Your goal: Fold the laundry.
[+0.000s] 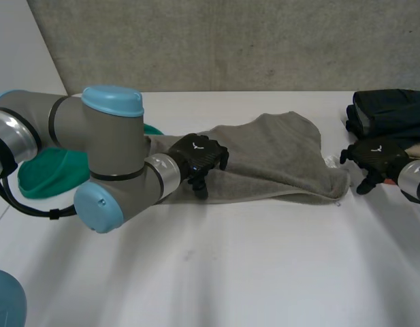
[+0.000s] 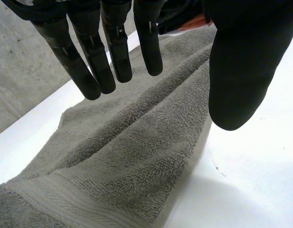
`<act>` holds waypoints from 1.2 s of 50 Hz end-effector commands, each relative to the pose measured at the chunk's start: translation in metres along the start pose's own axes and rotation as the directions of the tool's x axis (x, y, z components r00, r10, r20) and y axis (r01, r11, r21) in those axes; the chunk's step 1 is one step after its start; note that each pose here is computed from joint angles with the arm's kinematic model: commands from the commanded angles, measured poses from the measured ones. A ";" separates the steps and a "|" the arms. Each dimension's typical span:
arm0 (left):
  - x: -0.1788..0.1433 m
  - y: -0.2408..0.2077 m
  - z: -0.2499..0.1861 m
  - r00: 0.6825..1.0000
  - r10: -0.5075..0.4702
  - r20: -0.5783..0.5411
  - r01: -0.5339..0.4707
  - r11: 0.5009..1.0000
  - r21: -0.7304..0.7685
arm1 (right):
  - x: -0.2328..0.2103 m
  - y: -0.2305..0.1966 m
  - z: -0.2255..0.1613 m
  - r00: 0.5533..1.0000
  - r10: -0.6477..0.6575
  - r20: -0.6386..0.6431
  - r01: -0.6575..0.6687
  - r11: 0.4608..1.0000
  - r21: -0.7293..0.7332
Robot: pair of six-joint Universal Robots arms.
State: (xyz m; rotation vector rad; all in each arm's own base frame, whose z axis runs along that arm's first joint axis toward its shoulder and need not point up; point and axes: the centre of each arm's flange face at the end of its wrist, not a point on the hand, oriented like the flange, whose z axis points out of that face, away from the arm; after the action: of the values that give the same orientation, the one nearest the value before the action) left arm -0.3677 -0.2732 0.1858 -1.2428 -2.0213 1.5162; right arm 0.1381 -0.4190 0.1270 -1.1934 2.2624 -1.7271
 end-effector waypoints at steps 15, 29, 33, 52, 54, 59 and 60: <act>-0.005 0.006 0.007 0.999 -0.042 0.012 0.042 0.999 0.012 | -0.037 -0.040 -0.003 0.994 0.089 0.057 -0.095 0.990 0.105; 0.004 0.006 0.027 0.987 -0.161 0.030 0.160 0.987 0.036 | -0.068 -0.199 -0.120 0.999 0.041 0.030 -0.047 0.965 0.256; 0.009 0.009 0.031 0.980 -0.196 0.032 0.195 0.980 0.034 | -0.082 -0.233 -0.152 1.000 0.016 -0.006 -0.013 0.952 0.305; 0.011 0.013 0.030 0.948 -0.311 0.065 0.311 0.950 0.015 | -0.072 -0.288 -0.212 0.978 0.154 -0.144 -0.084 0.910 0.407; 0.000 0.005 0.022 0.942 -0.324 0.089 0.322 0.946 0.038 | -0.069 -0.279 -0.202 0.976 0.157 -0.149 -0.092 0.924 0.372; -0.041 -0.035 -0.018 0.939 -0.308 0.153 0.284 0.946 0.156 | -0.060 -0.237 -0.166 0.977 0.129 -0.168 -0.091 0.972 0.216; -0.052 -0.048 -0.036 0.944 -0.286 0.167 0.253 0.948 0.191 | -0.059 -0.220 -0.153 0.980 0.106 -0.168 -0.080 0.985 0.154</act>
State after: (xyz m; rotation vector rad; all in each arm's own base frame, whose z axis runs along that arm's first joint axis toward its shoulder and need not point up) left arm -0.3741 -0.2896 0.1876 -0.7878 -2.1129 1.4960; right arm 0.2383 -0.2440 0.4008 -0.8460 1.9682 -2.1284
